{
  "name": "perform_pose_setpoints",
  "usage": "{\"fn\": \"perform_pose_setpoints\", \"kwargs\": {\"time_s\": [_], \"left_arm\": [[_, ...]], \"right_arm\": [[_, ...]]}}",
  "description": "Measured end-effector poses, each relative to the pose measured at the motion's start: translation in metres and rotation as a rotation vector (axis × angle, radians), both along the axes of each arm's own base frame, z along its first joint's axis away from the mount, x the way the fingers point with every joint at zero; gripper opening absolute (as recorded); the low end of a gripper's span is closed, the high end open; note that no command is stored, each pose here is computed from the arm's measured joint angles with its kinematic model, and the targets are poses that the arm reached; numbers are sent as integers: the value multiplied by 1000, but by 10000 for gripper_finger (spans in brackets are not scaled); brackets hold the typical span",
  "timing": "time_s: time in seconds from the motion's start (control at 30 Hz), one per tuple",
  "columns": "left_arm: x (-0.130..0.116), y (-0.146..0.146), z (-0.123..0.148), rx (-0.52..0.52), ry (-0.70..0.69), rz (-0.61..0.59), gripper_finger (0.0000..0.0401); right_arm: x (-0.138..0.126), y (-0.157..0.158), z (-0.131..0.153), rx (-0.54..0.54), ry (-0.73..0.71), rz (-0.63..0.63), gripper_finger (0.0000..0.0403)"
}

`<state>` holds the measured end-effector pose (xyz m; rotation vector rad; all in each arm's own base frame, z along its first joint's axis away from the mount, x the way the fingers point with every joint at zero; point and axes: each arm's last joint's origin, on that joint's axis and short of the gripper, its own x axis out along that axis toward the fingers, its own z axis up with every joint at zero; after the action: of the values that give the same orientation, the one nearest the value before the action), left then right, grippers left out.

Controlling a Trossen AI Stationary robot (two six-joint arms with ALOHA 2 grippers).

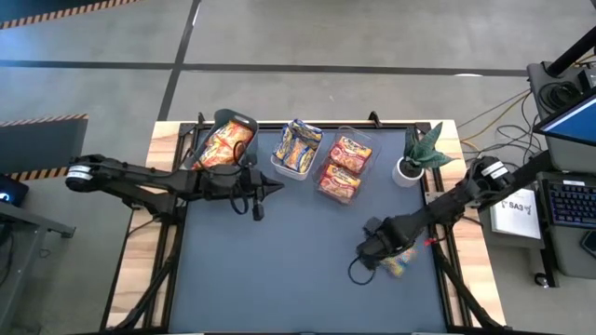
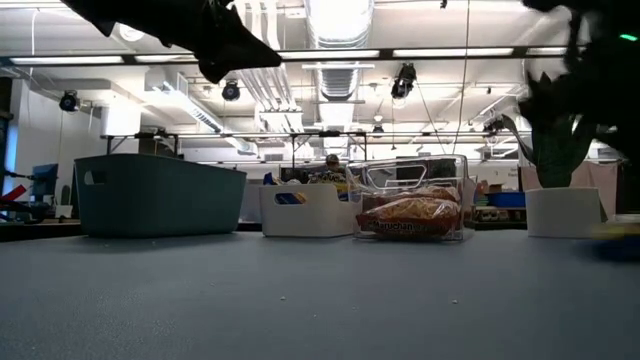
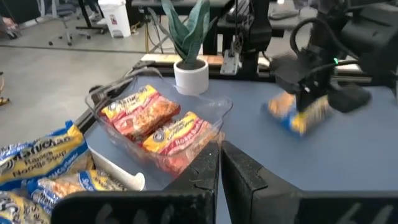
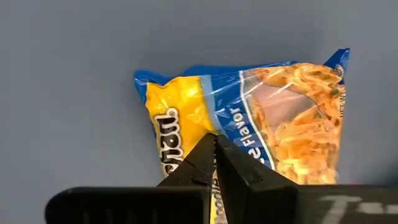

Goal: Sort Maruchan noodles
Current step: Put the blue noodle pack into the white bin

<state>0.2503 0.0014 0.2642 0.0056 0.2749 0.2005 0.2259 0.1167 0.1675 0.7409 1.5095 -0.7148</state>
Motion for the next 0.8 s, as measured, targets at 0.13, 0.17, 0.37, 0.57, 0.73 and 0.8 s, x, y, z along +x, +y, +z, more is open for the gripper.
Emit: {"fn": "perform_pose_setpoints", "kwargs": {"time_s": [0.13,0.17,0.37,0.57,0.73,0.8], "left_arm": [[1,0,3,-1,-37,0,0],[1,0,4,-1,-40,0,0],[5,0,-2,-9,-18,-5,0],[16,-6,-19,-58,55,-144,0],[32,-14,-39,-83,81,-168,0],[41,-17,-45,-83,47,-178,0]], "right_arm": [[26,-1,20,-266,-312,44,9],[33,0,29,-316,-393,72,9],[51,2,79,-394,-586,231,9],[37,-2,84,-313,-574,237,9],[18,-13,63,-307,-521,192,9],[9,-19,52,-285,-486,180,9]]}}
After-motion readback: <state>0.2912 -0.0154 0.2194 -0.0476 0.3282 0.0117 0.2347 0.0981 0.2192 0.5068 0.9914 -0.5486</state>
